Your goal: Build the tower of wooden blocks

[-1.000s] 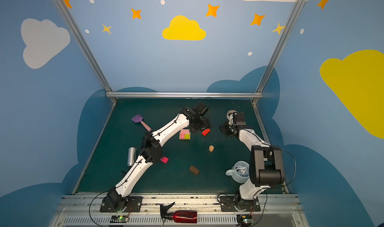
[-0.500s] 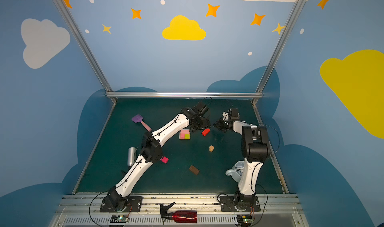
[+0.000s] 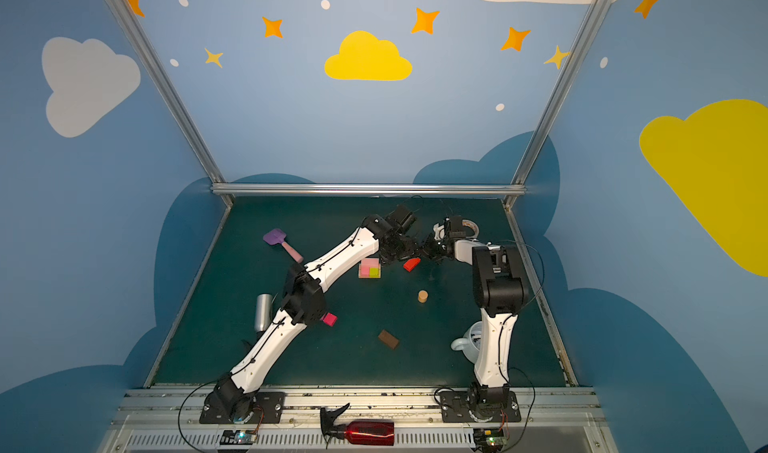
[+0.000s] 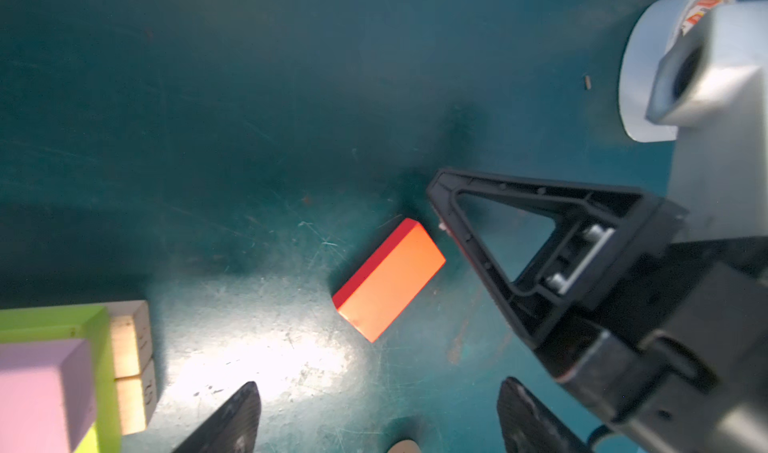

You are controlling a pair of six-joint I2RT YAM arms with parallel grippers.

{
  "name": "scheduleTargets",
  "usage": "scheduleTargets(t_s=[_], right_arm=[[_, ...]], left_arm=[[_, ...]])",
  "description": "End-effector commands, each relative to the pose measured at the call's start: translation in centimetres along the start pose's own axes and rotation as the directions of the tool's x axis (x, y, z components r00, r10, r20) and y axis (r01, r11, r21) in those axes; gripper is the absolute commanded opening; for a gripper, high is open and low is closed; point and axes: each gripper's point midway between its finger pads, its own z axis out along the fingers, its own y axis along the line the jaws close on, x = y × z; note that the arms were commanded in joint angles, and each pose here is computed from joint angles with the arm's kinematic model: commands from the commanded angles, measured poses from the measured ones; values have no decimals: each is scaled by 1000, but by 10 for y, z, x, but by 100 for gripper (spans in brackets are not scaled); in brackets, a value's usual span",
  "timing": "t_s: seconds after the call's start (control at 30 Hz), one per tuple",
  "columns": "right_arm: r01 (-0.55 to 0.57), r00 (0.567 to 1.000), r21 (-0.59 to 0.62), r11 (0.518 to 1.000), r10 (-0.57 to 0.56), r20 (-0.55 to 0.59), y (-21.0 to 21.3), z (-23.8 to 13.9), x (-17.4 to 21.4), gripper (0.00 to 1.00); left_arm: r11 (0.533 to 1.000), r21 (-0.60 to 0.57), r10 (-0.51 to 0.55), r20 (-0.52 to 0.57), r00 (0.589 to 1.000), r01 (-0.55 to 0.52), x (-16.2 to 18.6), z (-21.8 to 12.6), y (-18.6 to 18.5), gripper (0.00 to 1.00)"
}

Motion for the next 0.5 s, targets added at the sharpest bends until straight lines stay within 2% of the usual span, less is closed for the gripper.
scheduleTargets(t_s=[0.0, 0.13, 0.47], right_arm=[[-6, 1000, 29, 1000, 7, -8, -5, 3, 7, 0], [-6, 1000, 67, 998, 5, 2, -10, -2, 16, 0], [-25, 1000, 69, 997, 26, -11, -12, -11, 38, 0]], left_arm=[[999, -47, 11, 0, 1000, -11, -1, 7, 13, 89], [999, -47, 14, -2, 1000, -14, -1, 7, 13, 89], [998, -55, 21, -12, 1000, -22, 4, 10, 15, 89]])
